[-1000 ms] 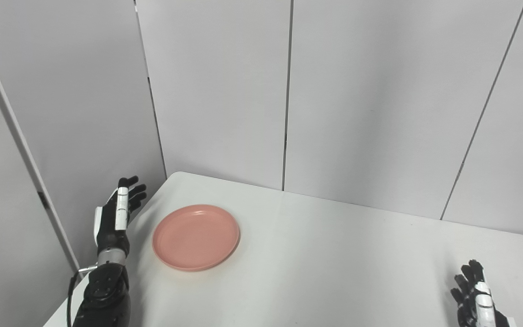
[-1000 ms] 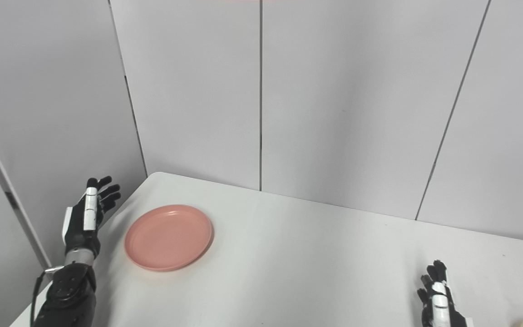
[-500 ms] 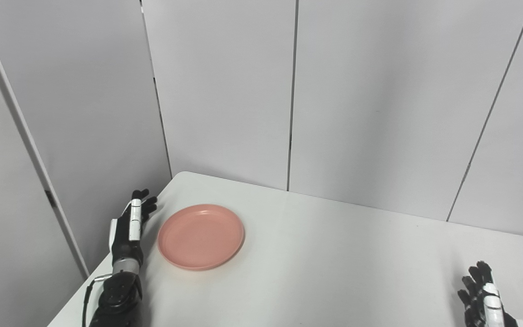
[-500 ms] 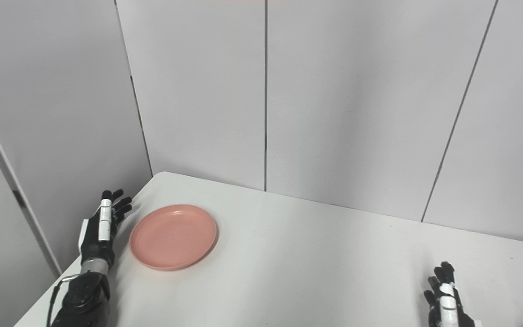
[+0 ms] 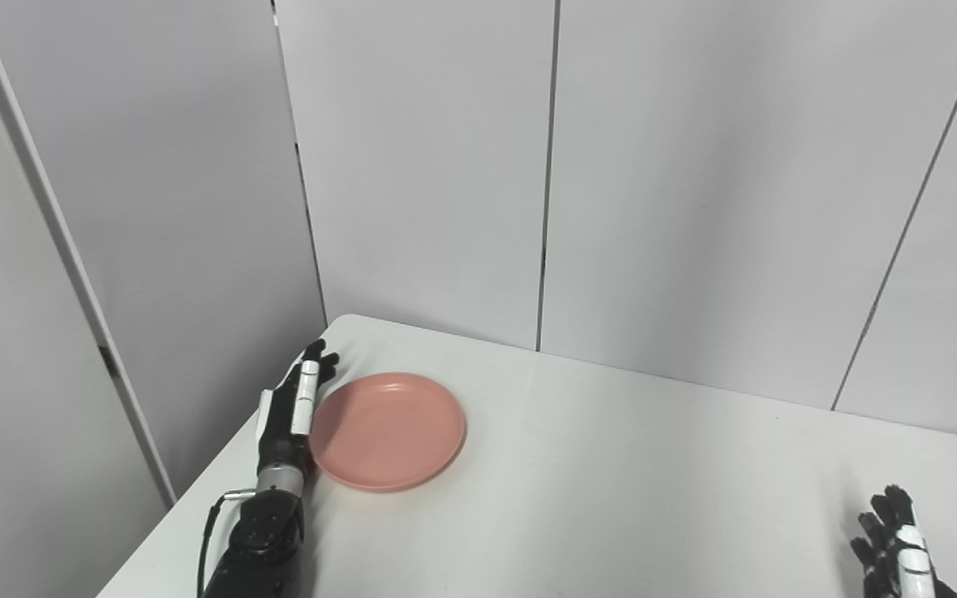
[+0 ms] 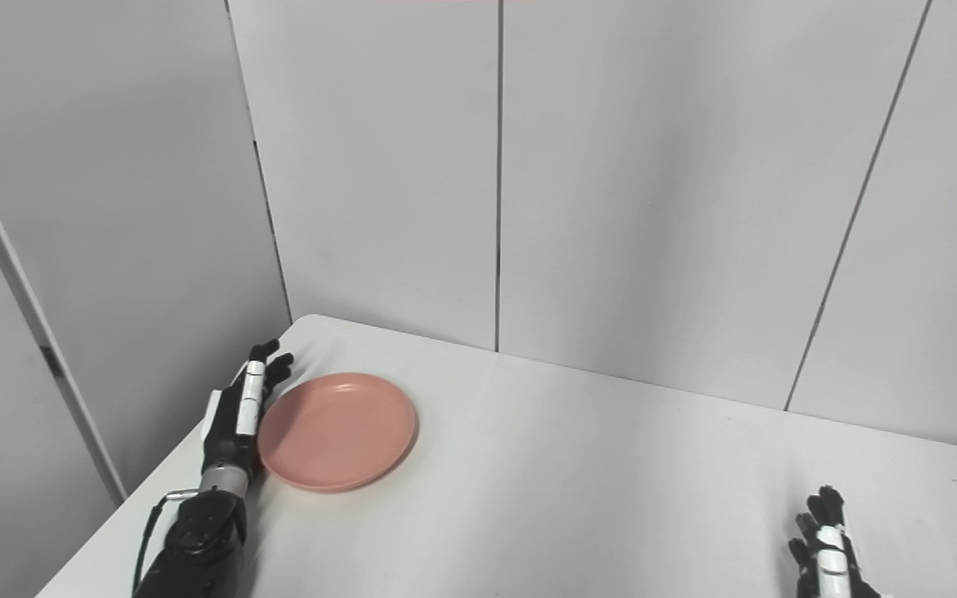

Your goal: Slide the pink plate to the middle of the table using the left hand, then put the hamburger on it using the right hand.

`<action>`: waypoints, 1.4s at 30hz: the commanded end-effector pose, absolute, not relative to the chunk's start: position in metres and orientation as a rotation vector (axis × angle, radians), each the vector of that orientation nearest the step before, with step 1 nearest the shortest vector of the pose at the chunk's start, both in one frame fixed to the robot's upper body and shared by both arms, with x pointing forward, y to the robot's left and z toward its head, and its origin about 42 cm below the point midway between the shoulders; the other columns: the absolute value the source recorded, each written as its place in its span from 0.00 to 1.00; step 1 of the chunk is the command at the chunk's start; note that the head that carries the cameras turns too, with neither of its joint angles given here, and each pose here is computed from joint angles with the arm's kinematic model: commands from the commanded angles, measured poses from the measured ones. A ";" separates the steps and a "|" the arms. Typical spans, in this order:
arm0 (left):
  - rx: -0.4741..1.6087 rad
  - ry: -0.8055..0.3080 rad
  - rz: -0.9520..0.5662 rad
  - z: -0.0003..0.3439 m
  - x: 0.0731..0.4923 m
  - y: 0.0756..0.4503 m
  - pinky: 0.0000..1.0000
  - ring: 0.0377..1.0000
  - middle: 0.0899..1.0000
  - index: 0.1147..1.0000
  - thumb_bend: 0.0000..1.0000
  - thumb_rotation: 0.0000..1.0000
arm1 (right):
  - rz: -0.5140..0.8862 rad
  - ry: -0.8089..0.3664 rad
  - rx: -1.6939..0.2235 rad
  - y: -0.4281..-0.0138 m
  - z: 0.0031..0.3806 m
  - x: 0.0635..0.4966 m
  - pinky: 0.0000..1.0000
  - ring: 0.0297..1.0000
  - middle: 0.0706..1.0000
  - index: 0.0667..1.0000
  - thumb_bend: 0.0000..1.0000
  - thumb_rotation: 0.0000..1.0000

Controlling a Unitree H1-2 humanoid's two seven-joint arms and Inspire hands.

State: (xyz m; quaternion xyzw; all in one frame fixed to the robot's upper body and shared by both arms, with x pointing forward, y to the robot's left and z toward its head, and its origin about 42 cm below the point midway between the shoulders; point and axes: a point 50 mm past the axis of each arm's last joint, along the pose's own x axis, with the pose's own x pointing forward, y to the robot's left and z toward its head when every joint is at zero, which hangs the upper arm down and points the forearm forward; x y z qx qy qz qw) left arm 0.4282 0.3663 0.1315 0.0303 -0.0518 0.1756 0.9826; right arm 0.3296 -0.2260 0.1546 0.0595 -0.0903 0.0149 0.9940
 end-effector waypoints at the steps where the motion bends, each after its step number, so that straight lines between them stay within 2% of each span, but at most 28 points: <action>1: 0.070 -0.117 0.299 0.137 0.438 0.348 1.00 0.89 0.84 0.85 0.74 1.00 | 0.050 -0.247 0.123 -0.223 0.175 0.333 1.00 1.00 1.00 1.00 0.54 0.97; 10: -0.103 -0.087 0.206 0.137 0.445 0.316 1.00 0.91 0.84 0.84 0.76 1.00 | 0.044 -0.250 0.130 -0.221 0.178 0.331 1.00 1.00 1.00 1.00 0.52 0.96; 13: -0.117 -0.072 0.181 0.138 0.446 0.306 0.96 0.88 0.82 0.83 0.77 1.00 | 0.038 -0.260 0.109 -0.220 0.179 0.331 1.00 1.00 1.00 1.00 0.47 0.99; 22: -0.180 -0.104 0.052 0.138 0.444 0.269 0.85 0.86 0.83 0.85 0.74 1.00 | 0.050 -0.283 0.119 -0.218 0.179 0.329 1.00 0.99 1.00 0.97 0.40 0.98; 25: -0.200 -0.104 0.018 0.136 0.443 0.255 0.86 0.86 0.84 0.84 0.75 1.00 | 0.086 -0.269 0.120 -0.217 0.179 0.330 1.00 1.00 1.00 1.00 0.44 0.99; 30: -0.250 -0.088 -0.019 0.129 0.432 0.225 0.87 0.89 0.86 0.85 0.75 0.99 | 0.075 -0.230 0.141 -0.215 0.178 0.330 1.00 1.00 1.00 1.00 0.42 1.00; 32: -0.264 -0.084 -0.023 0.126 0.429 0.216 0.87 0.88 0.85 0.84 0.74 0.97 | 0.066 -0.216 0.150 -0.213 0.177 0.330 1.00 1.00 1.00 1.00 0.44 0.98; 34: -0.267 -0.088 -0.044 0.123 0.427 0.207 0.85 0.88 0.85 0.84 0.73 0.99 | 0.061 -0.214 0.149 -0.210 0.176 0.330 1.00 1.00 0.99 1.00 0.46 0.96; 35: -0.278 -0.089 -0.059 0.122 0.426 0.203 0.85 0.88 0.85 0.84 0.74 0.99 | 0.060 -0.213 0.151 -0.209 0.174 0.330 1.00 1.00 0.98 1.00 0.50 0.91; 38: -0.289 -0.085 -0.089 0.120 0.424 0.192 0.87 0.89 0.86 0.85 0.75 0.99 | 0.081 -0.206 0.167 -0.207 0.170 0.333 1.00 1.00 0.99 1.00 0.56 0.89; 42: -0.311 -0.065 -0.130 0.115 0.418 0.174 0.89 0.90 0.87 0.87 0.76 0.99 | 0.096 -0.212 0.182 -0.201 0.166 0.336 1.00 1.00 1.00 1.00 0.58 0.86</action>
